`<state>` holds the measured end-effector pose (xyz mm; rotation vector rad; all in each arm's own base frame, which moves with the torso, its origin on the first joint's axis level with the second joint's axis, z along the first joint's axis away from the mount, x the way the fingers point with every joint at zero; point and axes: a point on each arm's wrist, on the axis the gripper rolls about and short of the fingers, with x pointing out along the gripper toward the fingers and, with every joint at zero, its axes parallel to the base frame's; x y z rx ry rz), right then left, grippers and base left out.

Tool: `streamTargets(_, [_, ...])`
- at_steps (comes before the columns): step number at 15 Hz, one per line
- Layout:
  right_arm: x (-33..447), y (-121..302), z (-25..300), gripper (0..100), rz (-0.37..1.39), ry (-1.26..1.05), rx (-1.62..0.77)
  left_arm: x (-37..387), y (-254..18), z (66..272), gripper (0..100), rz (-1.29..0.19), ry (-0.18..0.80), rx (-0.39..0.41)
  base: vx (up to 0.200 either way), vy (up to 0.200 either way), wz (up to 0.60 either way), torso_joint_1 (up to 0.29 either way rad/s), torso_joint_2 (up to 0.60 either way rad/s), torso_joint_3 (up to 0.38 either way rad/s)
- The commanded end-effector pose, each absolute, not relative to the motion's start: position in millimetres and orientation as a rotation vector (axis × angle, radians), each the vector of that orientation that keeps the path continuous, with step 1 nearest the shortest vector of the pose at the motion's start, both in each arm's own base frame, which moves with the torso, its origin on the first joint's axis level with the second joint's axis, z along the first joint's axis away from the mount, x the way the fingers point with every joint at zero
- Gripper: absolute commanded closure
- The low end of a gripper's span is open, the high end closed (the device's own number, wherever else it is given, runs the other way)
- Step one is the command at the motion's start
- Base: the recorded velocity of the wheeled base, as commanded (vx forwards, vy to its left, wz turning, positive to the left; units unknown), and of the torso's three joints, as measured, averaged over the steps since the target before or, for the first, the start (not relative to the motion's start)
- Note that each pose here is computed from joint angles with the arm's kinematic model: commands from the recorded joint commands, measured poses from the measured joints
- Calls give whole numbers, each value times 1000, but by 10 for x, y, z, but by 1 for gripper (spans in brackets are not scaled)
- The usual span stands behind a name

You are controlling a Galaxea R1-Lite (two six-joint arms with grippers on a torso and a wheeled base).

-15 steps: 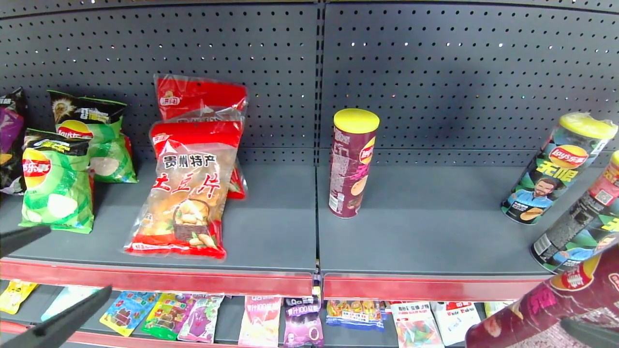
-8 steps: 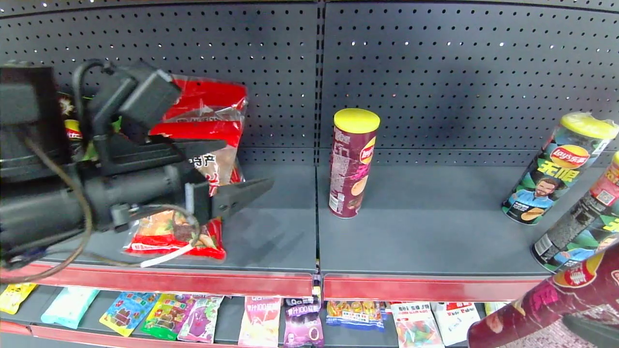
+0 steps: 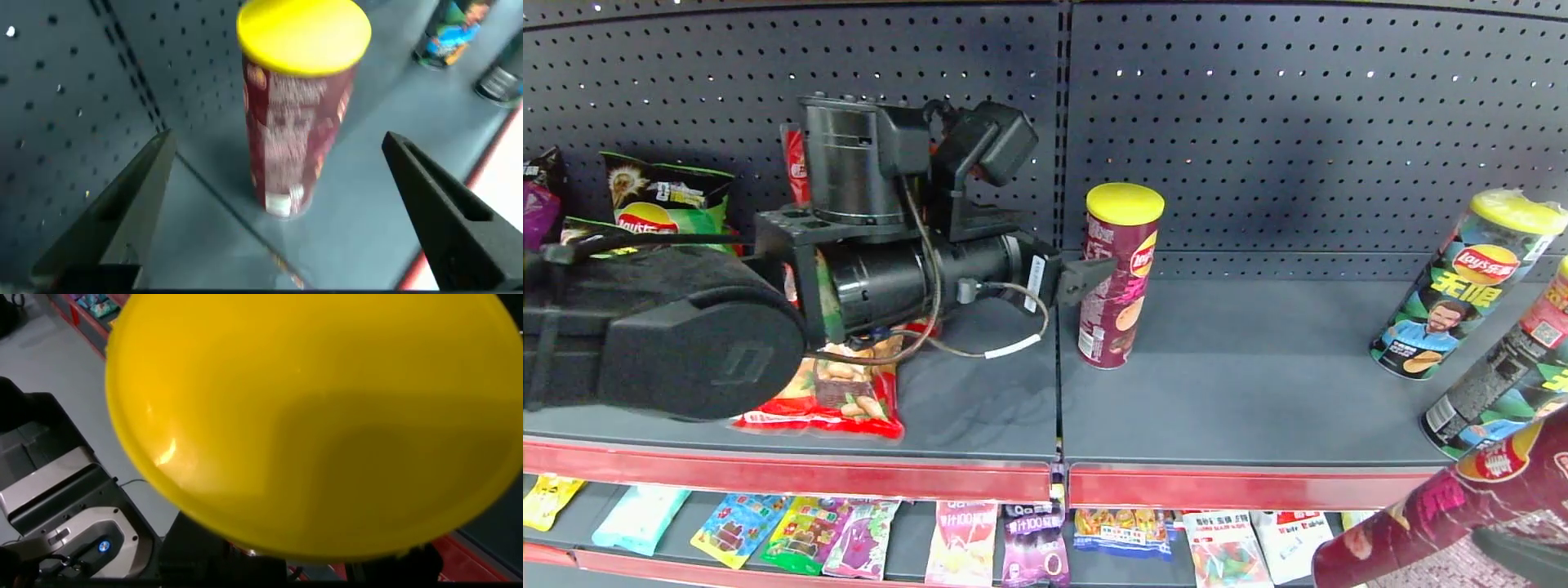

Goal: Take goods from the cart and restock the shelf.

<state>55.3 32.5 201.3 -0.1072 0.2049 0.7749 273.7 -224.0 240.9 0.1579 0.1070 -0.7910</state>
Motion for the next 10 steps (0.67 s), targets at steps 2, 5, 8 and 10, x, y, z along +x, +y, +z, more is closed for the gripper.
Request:
streamTargets(2, [556, 326, 2014, 100, 776, 206, -108, 2879, -2498, 2301, 0, -794, 111, 165, 0, 0, 0, 0, 0, 0])
streamTargets(5, [558, 328, 2013, 100, 776, 207, -108, 2962, -2597, 2265, 0, -782, 108, 166, 0, 0, 0, 0, 0, 0])
streamTargets(8, [553, 325, 2015, 100, 776, 204, -108, 3067, -2671, 2233, 0, -752, 103, 168, 0, 0, 0, 0, 0, 0])
streamTargets(10, [550, 324, 2011, 100, 776, 204, -108, 3131, -2727, 2228, 0, -726, 93, 167, 0, 0, 0, 0, 0, 0])
